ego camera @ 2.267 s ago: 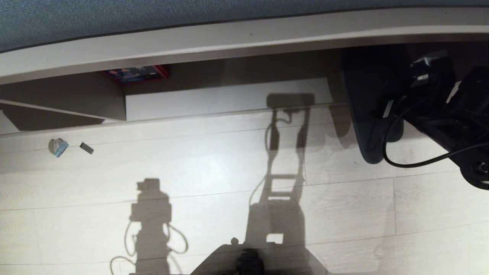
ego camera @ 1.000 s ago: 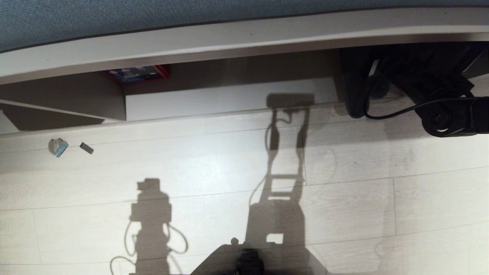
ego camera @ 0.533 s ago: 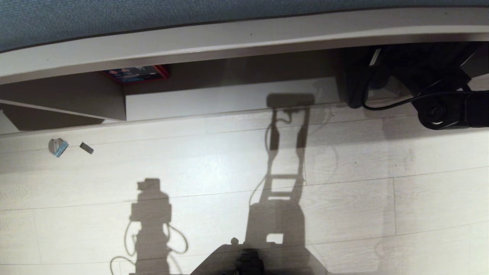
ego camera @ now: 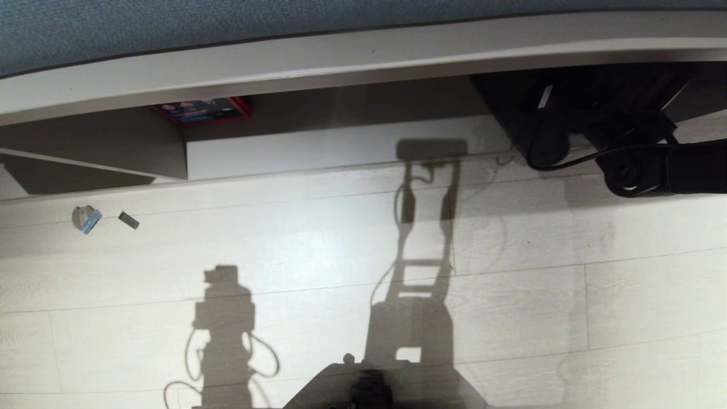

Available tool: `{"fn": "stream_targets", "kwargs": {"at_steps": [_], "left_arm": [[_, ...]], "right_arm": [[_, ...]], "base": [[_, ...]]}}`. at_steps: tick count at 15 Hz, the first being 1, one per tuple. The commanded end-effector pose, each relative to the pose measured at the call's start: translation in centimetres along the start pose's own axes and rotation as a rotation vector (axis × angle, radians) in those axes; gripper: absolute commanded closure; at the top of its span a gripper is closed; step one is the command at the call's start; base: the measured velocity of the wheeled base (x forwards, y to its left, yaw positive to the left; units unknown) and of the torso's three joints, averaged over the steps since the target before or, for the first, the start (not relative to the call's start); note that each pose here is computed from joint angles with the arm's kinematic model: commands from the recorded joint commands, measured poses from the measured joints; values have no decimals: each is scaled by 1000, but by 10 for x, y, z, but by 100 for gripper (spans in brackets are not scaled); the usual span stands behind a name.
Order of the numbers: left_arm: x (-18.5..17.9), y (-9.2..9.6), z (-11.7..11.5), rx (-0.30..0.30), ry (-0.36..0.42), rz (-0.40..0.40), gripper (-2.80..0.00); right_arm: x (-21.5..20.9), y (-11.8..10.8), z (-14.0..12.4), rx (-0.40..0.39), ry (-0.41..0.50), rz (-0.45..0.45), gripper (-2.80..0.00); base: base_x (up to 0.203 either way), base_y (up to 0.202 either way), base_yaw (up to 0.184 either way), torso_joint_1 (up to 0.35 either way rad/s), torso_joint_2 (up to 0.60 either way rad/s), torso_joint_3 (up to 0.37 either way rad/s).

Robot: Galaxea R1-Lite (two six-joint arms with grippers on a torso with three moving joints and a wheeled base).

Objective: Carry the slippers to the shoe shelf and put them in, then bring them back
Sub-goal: Place the slippers into the shoe cabinet

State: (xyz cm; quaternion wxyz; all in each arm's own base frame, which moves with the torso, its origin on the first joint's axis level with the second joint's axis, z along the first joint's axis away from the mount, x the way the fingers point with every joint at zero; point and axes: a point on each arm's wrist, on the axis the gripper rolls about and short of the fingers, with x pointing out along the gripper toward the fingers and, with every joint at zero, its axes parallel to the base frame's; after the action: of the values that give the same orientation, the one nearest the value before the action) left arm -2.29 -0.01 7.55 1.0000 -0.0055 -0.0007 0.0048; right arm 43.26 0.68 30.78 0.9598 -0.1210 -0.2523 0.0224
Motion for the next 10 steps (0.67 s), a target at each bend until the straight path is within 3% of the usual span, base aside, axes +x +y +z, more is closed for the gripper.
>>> {"fn": "stream_targets", "kwargs": {"at_steps": [1, 6, 10], "left_arm": [[0, 0, 0, -1, 1, 1, 0], [0, 0, 0, -3, 1, 1, 0], [0, 0, 0, -3, 1, 1, 0]], "right_arm": [[1, 3, -10, -1, 16, 5, -280], [-8, 6, -21, -25, 95, 26, -280], [-20, 5, -9, -33, 108, 33, -280]], "base": [[0, 0, 0, 0, 0, 0], [0, 0, 0, 0, 0, 0], [0, 0, 0, 0, 0, 0]]}}
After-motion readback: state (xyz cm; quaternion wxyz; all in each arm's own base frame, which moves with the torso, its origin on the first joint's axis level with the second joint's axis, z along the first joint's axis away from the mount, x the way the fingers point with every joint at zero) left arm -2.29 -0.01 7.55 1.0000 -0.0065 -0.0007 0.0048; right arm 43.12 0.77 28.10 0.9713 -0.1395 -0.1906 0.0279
